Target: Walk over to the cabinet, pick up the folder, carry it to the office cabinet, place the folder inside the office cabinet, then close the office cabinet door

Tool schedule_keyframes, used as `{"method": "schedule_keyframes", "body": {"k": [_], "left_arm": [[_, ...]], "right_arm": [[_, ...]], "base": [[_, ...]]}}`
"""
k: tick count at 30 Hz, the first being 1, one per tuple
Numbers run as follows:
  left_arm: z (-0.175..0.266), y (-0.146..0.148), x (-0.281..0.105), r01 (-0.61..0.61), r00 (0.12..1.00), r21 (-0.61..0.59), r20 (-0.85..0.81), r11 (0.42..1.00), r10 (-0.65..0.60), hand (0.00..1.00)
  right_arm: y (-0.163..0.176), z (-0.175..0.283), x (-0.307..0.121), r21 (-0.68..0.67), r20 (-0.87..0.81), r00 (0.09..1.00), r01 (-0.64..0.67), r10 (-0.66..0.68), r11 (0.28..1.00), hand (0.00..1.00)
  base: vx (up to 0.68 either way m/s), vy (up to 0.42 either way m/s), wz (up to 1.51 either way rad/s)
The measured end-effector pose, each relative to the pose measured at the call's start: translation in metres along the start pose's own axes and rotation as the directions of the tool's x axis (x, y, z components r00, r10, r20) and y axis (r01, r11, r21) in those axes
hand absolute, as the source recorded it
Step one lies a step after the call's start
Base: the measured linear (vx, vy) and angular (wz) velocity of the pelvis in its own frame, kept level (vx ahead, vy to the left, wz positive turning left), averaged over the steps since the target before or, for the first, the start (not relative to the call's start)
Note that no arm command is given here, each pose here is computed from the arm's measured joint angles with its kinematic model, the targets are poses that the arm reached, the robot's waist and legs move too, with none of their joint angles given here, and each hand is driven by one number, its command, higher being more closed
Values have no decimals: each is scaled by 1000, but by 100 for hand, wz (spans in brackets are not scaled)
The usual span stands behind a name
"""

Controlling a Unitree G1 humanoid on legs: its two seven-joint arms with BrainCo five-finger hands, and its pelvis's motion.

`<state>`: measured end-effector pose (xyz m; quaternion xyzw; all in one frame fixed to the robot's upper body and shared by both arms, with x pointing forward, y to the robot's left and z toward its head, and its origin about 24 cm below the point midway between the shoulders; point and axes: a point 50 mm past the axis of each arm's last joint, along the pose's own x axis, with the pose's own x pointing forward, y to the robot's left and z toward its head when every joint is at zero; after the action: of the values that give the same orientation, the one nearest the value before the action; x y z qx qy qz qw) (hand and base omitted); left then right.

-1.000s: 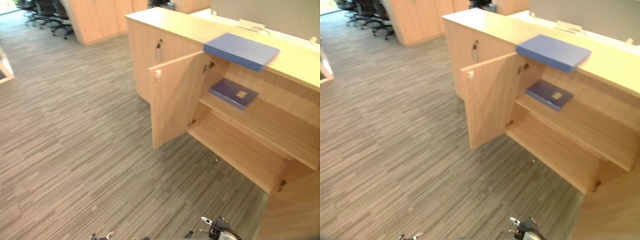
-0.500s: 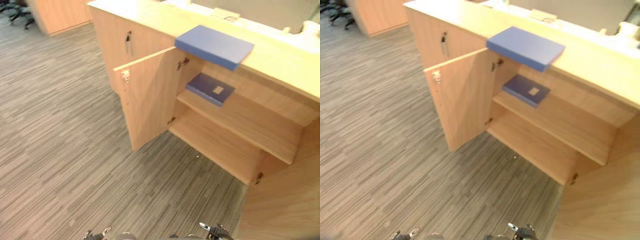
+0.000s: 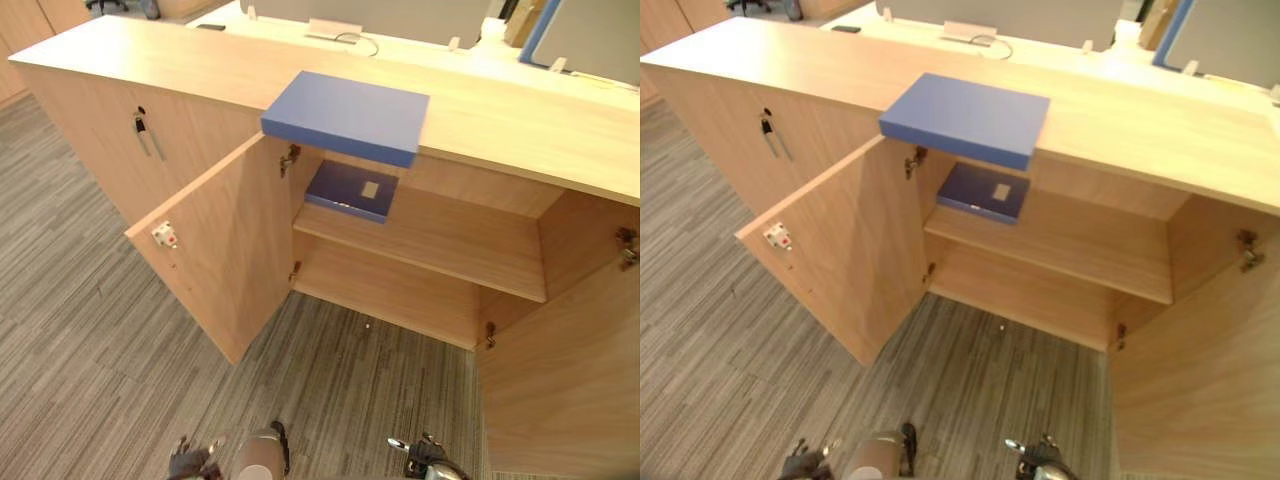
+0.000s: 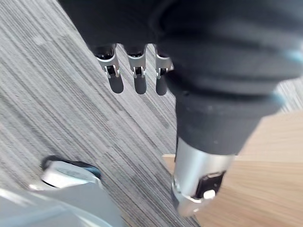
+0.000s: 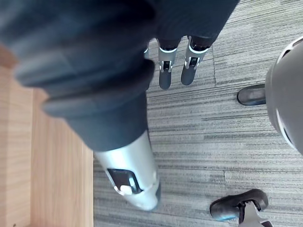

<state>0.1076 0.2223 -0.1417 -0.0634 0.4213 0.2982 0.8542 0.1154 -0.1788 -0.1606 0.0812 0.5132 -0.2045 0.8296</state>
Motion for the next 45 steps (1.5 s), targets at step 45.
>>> {"method": "schedule_keyframes", "body": {"k": [45], "left_arm": [[-13, -14, 0, 158, 987, 222, -78, 962, -144, 0]], "right_arm": [[3, 9, 0, 12, 39, 999, -29, 28, 1000, 0]], "base": [[98, -4, -4]]}}
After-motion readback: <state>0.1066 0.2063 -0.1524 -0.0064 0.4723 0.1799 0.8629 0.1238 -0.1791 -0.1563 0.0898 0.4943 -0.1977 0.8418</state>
